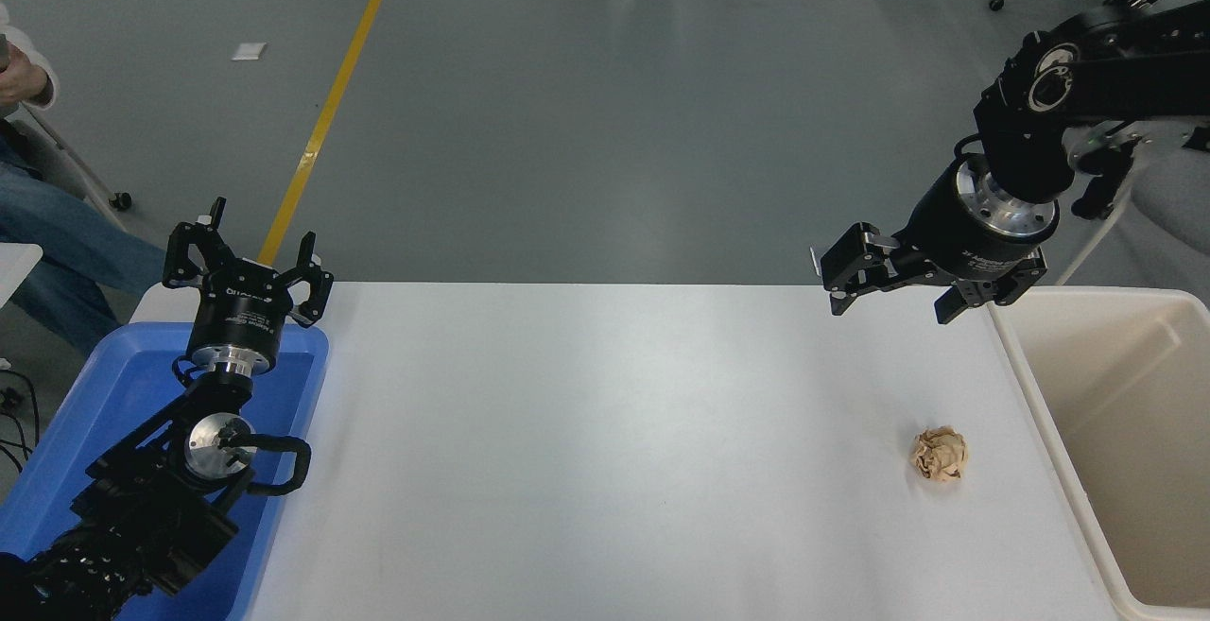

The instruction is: Pick up paper ball place in dustbin

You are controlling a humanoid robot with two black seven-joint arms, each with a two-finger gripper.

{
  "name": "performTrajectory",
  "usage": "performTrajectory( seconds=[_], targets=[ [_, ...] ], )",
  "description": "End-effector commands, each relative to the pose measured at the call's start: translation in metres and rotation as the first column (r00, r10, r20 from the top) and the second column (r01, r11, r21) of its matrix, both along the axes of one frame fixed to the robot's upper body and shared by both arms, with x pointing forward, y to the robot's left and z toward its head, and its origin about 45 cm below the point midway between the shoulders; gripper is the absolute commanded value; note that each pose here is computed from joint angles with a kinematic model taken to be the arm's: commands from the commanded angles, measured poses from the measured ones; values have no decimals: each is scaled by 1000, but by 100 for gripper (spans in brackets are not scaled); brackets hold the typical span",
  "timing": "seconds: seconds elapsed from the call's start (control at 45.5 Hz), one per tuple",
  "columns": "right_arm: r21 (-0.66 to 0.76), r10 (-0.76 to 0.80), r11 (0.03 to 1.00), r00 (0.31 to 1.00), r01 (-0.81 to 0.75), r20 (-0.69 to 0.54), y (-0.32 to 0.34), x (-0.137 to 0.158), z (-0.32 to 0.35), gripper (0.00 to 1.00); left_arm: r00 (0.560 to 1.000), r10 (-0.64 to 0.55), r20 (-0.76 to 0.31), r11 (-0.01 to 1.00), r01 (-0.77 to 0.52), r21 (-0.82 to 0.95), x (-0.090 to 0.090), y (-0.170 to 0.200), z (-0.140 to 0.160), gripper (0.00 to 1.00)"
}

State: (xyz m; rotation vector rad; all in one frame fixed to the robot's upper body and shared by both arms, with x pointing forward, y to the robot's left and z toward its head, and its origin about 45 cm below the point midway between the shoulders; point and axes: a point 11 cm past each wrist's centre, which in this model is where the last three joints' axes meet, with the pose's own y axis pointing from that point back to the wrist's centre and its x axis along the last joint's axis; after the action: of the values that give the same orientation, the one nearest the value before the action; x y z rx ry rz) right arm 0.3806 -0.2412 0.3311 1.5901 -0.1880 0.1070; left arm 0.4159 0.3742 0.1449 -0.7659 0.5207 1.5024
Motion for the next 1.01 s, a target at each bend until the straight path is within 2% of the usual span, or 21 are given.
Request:
performTrajectory(
  seconds=[0.0,0.308,0.527,0.989],
  targets=[
    [-9,14,1000,1000,-13,3,5,3,1,100,1000,-1,3,1000,1,-1,0,0,1,99],
    [-1,12,1000,1000,-12,10,6,4,2,100,1000,-1,1,1000,1,-1,0,0,0,99],
    [17,-20,1000,999,19,46,0,19,3,100,1000,-2,3,1000,2,-1,0,0,1,99],
    [17,-97,995,995,97,-9,-25,14,-27,100,1000,-1,1,1000,1,-1,0,0,0,99]
  ],
)
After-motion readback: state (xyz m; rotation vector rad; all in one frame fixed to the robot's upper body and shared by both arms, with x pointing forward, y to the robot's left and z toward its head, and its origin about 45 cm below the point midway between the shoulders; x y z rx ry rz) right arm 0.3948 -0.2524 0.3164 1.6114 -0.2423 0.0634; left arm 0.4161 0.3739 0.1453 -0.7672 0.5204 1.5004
